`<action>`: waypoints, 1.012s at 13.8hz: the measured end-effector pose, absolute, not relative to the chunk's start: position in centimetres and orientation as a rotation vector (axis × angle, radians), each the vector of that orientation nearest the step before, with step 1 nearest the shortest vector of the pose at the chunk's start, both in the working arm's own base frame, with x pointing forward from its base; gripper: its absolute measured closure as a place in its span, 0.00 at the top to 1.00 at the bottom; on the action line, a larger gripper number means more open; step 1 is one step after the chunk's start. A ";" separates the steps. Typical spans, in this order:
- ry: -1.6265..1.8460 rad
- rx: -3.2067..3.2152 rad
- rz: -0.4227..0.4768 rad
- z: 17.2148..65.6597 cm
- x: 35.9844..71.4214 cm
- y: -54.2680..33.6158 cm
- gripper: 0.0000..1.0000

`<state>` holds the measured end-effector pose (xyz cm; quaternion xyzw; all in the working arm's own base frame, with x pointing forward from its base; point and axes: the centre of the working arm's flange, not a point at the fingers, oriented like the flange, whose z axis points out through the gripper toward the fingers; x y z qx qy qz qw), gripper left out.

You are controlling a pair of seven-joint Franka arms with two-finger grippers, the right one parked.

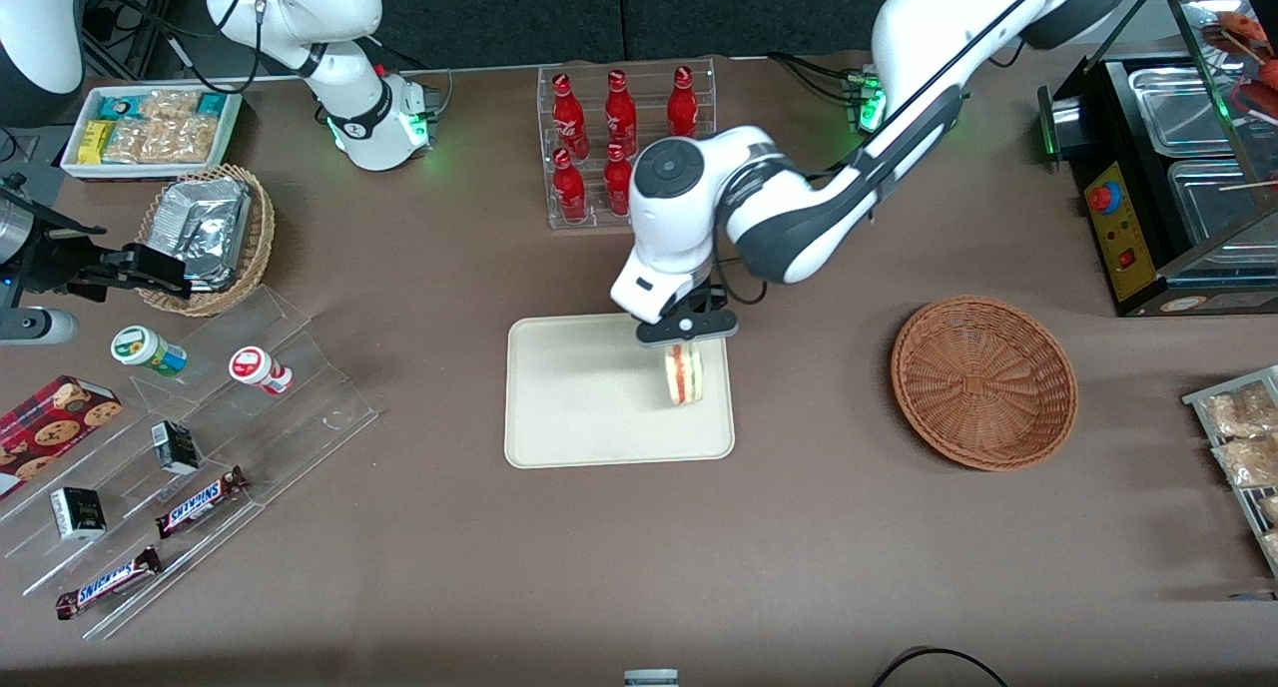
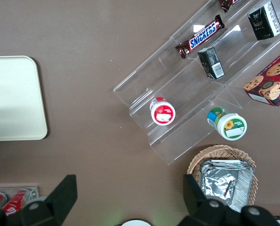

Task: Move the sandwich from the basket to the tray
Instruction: 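Lower the sandwich upright onto the tray and open the left gripper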

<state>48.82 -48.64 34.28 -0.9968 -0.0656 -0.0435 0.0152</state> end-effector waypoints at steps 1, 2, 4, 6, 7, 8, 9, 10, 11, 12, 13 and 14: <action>-0.202 -3.115 -0.136 33.5 48.9 -49.1 0.15; -0.197 -3.135 -0.134 32.9 49.1 -49.5 0.15; -0.170 -3.155 -0.150 31.4 49.1 -50.1 0.15; -0.138 -3.128 -0.159 29.3 48.7 -50.6 0.15; -0.125 -3.120 -0.163 28.4 48.3 -51.0 0.15; -0.113 -3.120 -0.170 27.7 48.1 -51.3 0.15; -0.105 -3.121 -0.172 27.2 47.9 -51.5 0.15; -0.099 -3.120 -0.171 26.8 47.8 -51.6 0.15; -0.093 -3.118 -0.170 26.5 47.8 -51.7 0.15; -0.088 -3.116 -0.168 26.2 47.7 -51.7 0.15; -0.083 -3.114 -0.164 25.9 47.6 -51.8 0.15; -0.081 -3.113 -0.159 25.7 47.6 -51.8 0.15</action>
